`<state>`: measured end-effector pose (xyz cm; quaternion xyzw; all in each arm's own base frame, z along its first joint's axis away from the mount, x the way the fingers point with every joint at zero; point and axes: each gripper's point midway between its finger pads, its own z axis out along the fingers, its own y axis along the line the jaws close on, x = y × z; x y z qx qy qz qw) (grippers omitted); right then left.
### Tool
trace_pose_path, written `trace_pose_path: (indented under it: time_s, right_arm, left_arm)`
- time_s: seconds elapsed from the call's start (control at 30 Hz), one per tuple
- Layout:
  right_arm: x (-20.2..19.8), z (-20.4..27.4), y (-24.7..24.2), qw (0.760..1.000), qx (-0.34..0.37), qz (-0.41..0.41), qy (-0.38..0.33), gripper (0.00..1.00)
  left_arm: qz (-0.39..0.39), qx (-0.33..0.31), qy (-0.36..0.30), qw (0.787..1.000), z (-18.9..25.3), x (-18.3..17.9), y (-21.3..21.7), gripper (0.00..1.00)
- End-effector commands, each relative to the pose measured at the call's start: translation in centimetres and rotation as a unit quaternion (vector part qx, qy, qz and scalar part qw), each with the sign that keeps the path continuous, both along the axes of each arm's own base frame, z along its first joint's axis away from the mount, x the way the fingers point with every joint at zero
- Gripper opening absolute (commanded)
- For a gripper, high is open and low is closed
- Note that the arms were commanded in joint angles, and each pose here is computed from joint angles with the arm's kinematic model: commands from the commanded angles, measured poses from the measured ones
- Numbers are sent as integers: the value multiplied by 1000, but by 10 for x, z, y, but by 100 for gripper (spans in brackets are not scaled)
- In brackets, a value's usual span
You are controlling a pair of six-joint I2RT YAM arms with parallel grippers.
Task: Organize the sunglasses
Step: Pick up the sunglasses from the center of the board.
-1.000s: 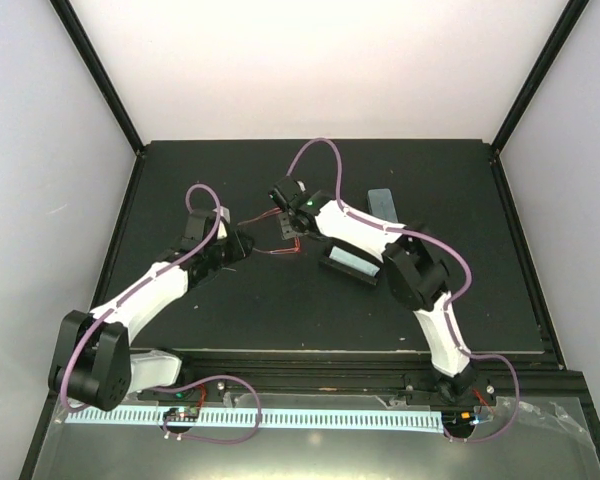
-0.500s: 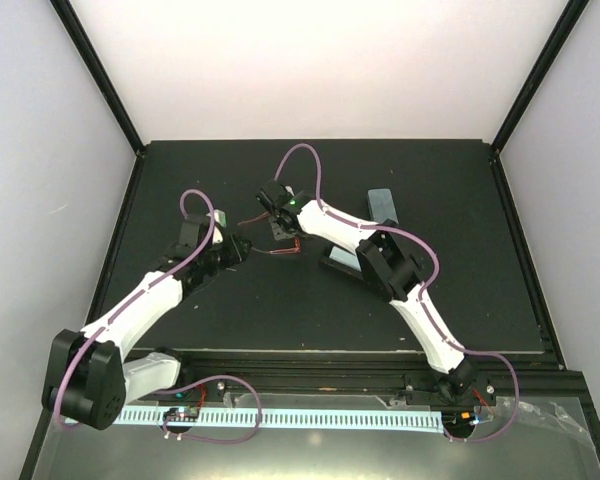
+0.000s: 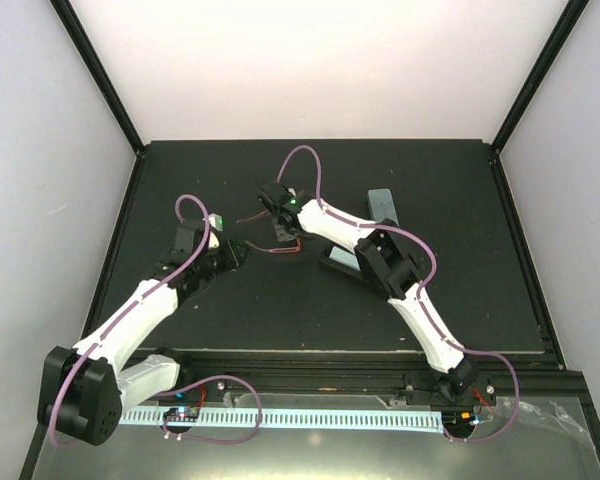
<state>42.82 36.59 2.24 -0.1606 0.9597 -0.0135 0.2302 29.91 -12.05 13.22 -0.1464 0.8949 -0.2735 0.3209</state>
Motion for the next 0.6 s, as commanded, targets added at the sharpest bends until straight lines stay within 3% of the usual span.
trace_pose_path:
  time_s: [0.0, 0.17, 0.33, 0.57]
  right_arm:
    - [4, -1, -5, 1000, 2, -12, 4, 7]
    - [11, 24, -5, 999, 44, -11, -22, 5]
    - [10, 87, -2, 989, 137, 11, -55, 3]
    - [-19, 175, -13, 945, 312, 78, -59, 4]
  left_arm:
    - [8, 3, -7, 1000, 8, -2, 5, 40]
    - [12, -7, -58, 998, 39, -2, 8, 41]
    - [13, -20, -114, 993, 76, -4, 9, 41]
    - [0, -65, -199, 978, 135, -11, 3, 47]
